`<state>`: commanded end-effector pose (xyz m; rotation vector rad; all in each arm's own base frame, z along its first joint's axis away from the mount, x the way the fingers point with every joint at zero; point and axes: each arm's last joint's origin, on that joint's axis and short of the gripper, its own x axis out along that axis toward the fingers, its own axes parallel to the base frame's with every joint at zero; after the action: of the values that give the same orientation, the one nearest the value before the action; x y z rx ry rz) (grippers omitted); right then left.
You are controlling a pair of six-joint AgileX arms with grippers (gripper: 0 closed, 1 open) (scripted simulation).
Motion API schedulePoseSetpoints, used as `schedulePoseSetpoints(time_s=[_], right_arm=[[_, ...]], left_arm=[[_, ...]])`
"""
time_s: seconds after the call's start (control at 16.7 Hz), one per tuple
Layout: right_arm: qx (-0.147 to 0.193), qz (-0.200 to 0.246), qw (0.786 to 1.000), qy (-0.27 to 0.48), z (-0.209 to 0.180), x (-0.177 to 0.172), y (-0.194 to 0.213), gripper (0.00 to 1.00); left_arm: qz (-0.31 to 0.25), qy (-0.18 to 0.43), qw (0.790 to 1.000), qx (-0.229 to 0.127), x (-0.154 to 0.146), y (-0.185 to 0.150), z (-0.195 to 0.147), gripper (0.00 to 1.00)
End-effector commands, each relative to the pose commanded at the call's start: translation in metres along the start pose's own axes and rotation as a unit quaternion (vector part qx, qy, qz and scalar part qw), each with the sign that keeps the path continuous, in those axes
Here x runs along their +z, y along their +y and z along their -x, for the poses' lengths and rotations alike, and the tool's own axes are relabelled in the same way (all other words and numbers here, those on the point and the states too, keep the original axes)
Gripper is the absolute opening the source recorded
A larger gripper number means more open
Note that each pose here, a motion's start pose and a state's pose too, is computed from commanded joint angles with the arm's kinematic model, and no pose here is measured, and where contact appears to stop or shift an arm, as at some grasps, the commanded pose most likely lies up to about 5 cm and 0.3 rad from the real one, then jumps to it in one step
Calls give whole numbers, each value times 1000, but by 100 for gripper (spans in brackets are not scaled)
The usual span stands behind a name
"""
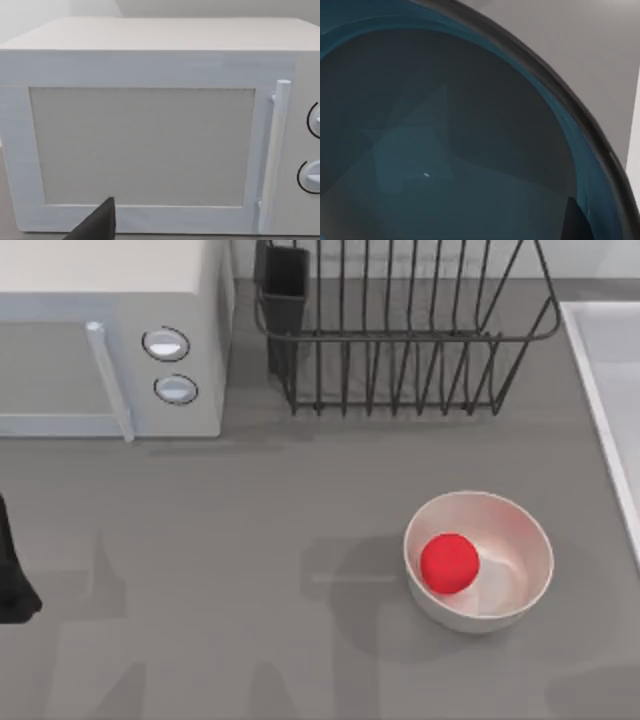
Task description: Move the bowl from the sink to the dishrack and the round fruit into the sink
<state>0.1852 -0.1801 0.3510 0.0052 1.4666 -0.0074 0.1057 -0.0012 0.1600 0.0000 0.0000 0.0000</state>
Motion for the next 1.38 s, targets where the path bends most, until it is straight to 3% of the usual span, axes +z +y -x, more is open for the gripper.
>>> schedulePoseSetpoints(time_s=[0.36, 0.6, 0.78, 0.96, 1.08, 1.2, 1.38], right_arm=[[-15, 10, 1000, -6, -1, 9, 3, 0], [-90, 49, 994, -46, -4, 50, 26, 0], [-162, 83, 976, -116, -6, 95, 64, 0], [-216, 107, 944, -225, -2, 138, 125, 0], [-230, 112, 915, -313, 3, 158, 177, 0], [-221, 106, 881, -404, 11, 168, 233, 0], [-170, 81, 830, -525, 27, 162, 317, 0]], left_arm=[[0, 0, 1000, 0, 0, 0, 0, 100], [0, 0, 1000, 0, 0, 0, 0, 100], [0, 0, 1000, 0, 0, 0, 0, 100], [0, 0, 1000, 0, 0, 0, 0, 100], [0, 0, 1000, 0, 0, 0, 0, 100], [0, 0, 1000, 0, 0, 0, 0, 100], [0, 0, 1000, 0, 0, 0, 0, 100]])
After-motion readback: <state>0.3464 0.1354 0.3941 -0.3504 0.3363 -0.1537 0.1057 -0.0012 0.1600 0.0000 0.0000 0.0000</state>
